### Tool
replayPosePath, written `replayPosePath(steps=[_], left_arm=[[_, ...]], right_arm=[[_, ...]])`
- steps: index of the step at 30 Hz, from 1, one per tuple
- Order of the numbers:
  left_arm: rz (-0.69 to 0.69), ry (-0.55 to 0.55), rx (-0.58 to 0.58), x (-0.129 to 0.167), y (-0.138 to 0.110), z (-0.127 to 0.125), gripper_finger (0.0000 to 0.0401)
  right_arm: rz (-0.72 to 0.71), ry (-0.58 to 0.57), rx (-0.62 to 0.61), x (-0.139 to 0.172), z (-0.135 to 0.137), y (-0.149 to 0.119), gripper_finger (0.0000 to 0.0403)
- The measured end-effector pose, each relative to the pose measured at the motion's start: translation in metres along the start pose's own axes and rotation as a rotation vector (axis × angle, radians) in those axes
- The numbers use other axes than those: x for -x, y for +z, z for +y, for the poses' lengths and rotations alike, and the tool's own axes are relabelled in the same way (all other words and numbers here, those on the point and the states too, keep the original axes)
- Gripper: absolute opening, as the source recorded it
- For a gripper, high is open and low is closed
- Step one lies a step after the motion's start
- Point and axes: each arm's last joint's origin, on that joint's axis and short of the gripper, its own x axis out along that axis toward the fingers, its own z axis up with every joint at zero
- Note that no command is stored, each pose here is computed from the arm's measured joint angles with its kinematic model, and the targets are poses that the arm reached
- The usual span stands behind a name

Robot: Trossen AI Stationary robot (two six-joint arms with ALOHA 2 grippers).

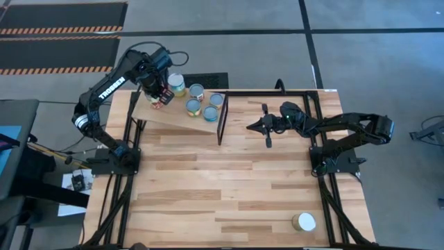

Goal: Pick and place cans onto a shelf
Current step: Put the canned spaghetti sauce on the shelf

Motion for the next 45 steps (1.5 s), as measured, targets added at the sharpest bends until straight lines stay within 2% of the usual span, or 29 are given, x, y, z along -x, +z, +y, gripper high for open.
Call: replayPosePath(steps=[10, 26, 36, 41, 45], left_arm=[[0.001, -0.019, 0.0, 0.0002, -0.0002, -0.0005, 0.0], [-0.002, 0.01, -0.003, 0.0002, -0.0001, 0.0015, 0.0001], [-0.002, 0.012, -0.006, 0.0002, -0.0001, 0.0016, 0.0047], [-0.002, 0.014, -0.007, 0.0002, -0.0001, 0.0016, 0.0052], [-0.013, 0.073, -0.023, 0.0014, -0.0008, 0.0033, 0.0052]], right_arm=[[-0.001, 0.0, 0.0, 0.0, 0.0, 0.0001, 0.0016], [-0.001, 0.0, 0.001, 0.0, 0.0, 0.0001, 0.0014], [-0.001, 0.0, 0.001, 0.0, 0.0, 0.0001, 0.0014], [-0.001, 0.0, 0.001, 0.0, 0.0, 0.0001, 0.0016], [-0.001, 0.0, 0.001, 0.0, 0.0, 0.0001, 0.0014]])
